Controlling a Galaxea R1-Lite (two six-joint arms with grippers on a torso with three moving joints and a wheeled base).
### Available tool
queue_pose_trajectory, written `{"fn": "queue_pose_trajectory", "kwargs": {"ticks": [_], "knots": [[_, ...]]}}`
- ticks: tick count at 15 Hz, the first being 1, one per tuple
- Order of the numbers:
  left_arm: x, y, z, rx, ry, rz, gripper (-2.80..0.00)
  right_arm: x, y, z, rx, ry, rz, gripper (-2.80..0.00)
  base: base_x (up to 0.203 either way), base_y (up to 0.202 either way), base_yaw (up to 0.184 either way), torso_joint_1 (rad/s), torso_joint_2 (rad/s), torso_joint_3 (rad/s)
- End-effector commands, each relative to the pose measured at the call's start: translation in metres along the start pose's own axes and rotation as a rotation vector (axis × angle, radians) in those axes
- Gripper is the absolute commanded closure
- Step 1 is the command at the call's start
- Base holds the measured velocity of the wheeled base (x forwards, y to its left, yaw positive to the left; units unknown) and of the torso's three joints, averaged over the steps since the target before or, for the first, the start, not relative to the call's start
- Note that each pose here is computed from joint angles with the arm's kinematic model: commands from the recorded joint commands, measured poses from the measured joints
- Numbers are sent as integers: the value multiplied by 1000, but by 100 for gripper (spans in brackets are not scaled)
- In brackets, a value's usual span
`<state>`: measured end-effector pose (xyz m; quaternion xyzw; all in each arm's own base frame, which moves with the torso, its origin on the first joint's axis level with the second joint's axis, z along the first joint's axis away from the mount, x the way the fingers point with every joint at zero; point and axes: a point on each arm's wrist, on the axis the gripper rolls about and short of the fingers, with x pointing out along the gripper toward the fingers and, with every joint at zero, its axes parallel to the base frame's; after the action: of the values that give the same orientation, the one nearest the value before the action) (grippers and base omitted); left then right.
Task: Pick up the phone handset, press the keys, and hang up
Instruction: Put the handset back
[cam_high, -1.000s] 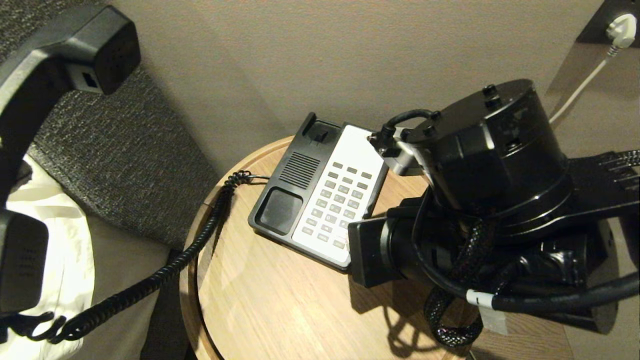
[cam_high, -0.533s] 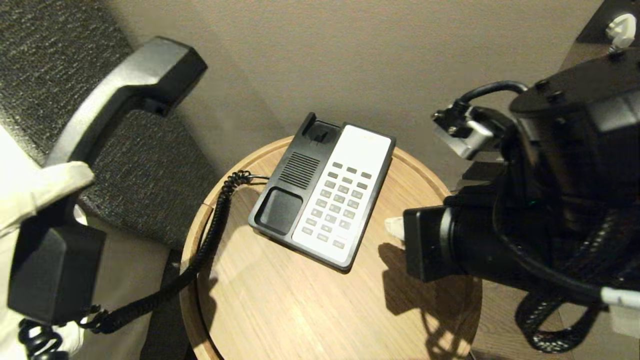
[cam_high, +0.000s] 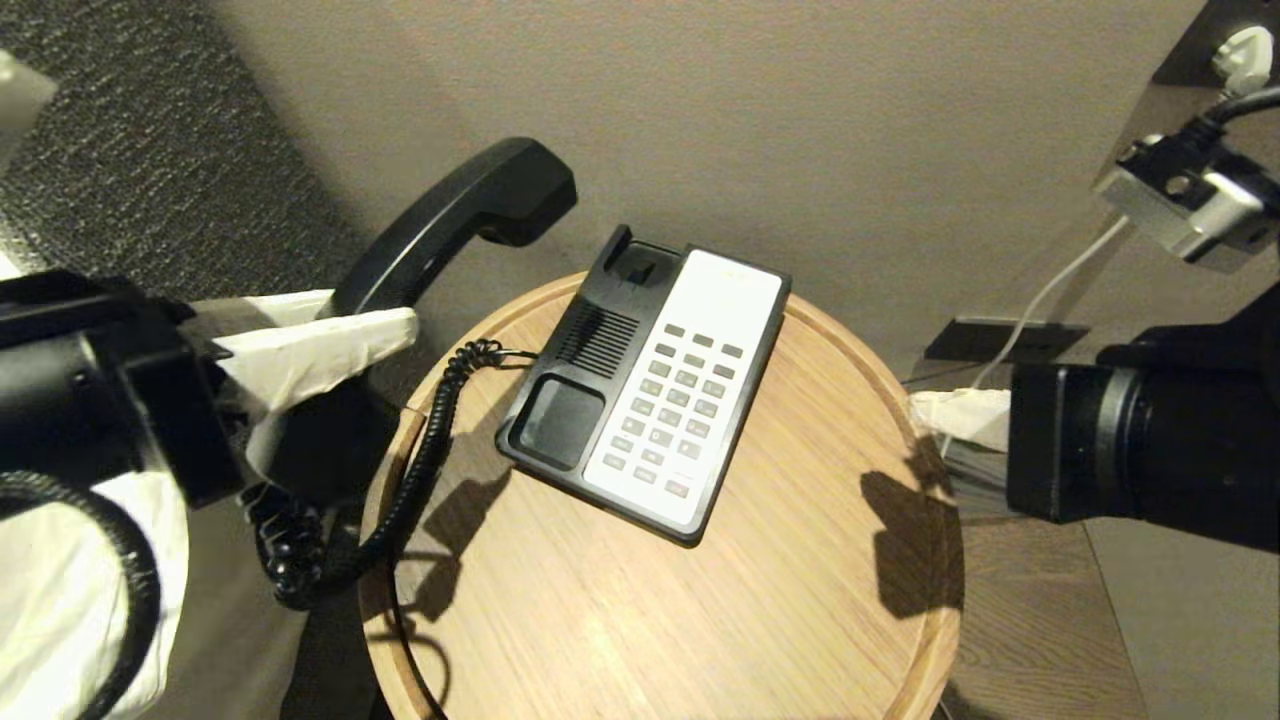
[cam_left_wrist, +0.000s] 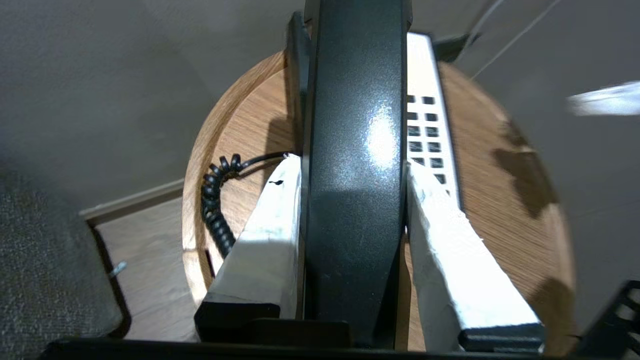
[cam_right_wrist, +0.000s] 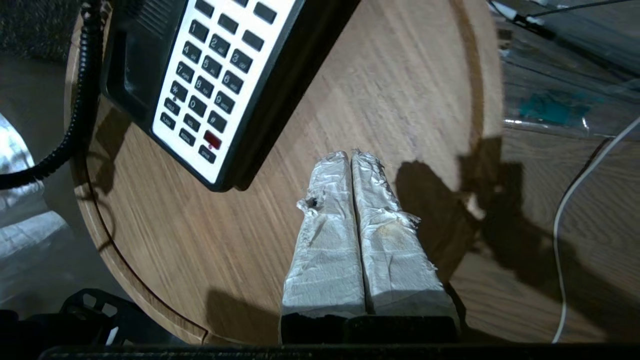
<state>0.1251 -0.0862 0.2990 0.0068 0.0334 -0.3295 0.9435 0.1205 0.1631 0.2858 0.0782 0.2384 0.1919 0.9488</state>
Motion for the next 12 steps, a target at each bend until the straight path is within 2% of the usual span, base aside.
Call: {"fn": "queue_pose_trajectory", "kwargs": {"ticks": [1, 4, 7, 9, 12], "knots": [[35, -1, -3, -3, 78, 14, 0, -13, -9, 3, 22, -33, -2, 0, 0, 0, 0, 0, 0, 0], [69, -3, 1, -4, 140, 88, 0, -17, -19, 3, 39, -48, -32, 0, 0, 0, 0, 0, 0, 0], [95, -12, -4, -27, 207, 116, 0, -19, -31, -4, 52, -43, -62, 0, 0, 0, 0, 0, 0, 0], [105, -20, -3, -24, 206, 97, 0, -20, -38, -5, 62, -42, -78, 0, 0, 0, 0, 0, 0, 0], [111, -23, 4, -23, 190, 102, 0, -22, -42, -5, 70, -43, -86, 0, 0, 0, 0, 0, 0, 0]]}}
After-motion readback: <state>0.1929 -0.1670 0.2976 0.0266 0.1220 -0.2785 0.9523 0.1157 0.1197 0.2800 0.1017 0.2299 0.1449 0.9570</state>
